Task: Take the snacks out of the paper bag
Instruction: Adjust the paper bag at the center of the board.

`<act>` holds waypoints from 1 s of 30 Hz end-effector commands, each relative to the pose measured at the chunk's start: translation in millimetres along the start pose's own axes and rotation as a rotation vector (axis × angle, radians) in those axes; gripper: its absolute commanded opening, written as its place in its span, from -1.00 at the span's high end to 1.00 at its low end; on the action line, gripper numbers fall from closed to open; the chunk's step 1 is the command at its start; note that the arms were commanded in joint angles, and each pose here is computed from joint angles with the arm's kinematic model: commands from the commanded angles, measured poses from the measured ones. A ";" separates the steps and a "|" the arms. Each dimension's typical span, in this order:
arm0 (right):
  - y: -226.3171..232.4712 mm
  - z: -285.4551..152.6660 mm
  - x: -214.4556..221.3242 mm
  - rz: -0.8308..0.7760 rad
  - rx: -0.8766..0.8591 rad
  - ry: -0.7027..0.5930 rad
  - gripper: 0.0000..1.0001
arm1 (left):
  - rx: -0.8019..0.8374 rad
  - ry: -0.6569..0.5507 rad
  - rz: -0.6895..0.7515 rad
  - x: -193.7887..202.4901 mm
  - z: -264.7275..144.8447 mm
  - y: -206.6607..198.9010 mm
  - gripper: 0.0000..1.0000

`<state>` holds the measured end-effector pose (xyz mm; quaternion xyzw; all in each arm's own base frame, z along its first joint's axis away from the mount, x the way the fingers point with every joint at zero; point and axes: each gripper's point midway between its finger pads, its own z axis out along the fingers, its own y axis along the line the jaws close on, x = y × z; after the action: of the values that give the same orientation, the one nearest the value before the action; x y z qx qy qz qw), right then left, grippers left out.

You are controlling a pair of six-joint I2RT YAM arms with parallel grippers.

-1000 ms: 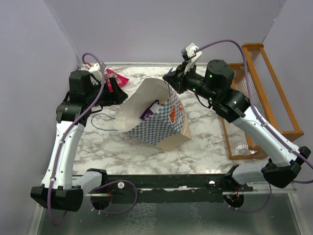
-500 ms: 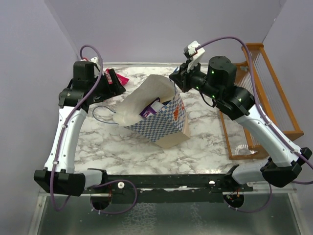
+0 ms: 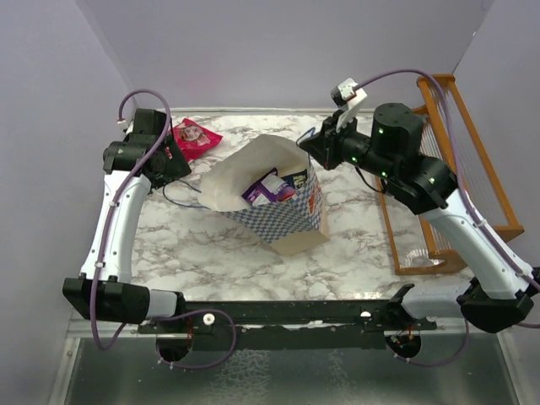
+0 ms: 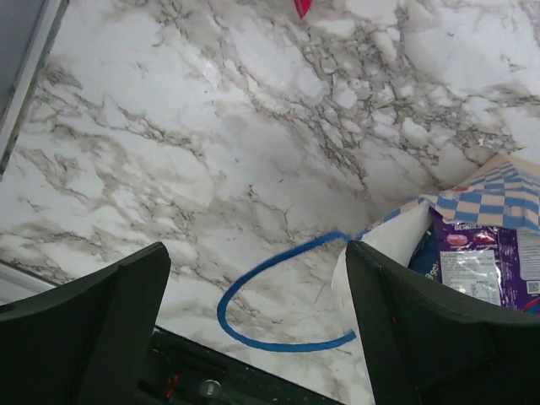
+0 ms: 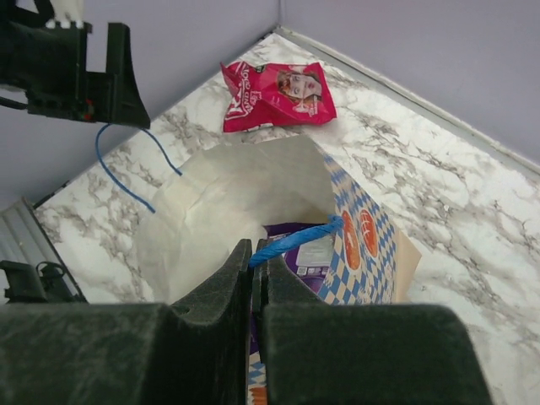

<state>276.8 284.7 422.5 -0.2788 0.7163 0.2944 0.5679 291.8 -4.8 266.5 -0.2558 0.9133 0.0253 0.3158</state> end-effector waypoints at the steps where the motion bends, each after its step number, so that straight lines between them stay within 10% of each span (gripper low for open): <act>1: 9.9 -41.4 -18.3 0.079 -0.013 -0.079 0.97 | 0.118 -0.028 -0.081 9.1 -14.2 -8.0 -0.72; 6: 4.0 -53.7 -1.1 0.142 0.029 -0.096 0.97 | 0.570 -0.114 -0.120 16.2 -45.3 -64.9 -0.20; 11: -6.9 -55.1 9.3 0.218 0.105 -0.073 0.97 | 0.558 -0.139 -0.109 17.8 -48.6 -57.9 0.24; 20: -8.8 -45.0 34.2 0.254 0.121 0.004 0.91 | 0.623 -0.097 -0.143 16.2 -29.6 -80.9 0.09; 23: -14.2 -48.5 40.3 0.262 0.155 0.010 0.83 | 0.680 -0.134 -0.139 2.1 -36.8 -93.0 0.42; 27: -29.9 -60.9 52.9 0.267 0.259 0.059 0.47 | 0.748 -0.181 -0.154 -9.8 -48.7 -102.6 1.00; 30: -44.2 -77.4 65.4 0.278 0.363 0.105 0.15 | 0.880 -0.204 -0.180 -17.3 -68.9 -118.7 1.00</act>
<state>249.7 230.4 370.8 -0.1397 0.7939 0.2781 0.5223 314.2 -94.5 291.0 -0.2054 0.8349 -0.2824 0.4255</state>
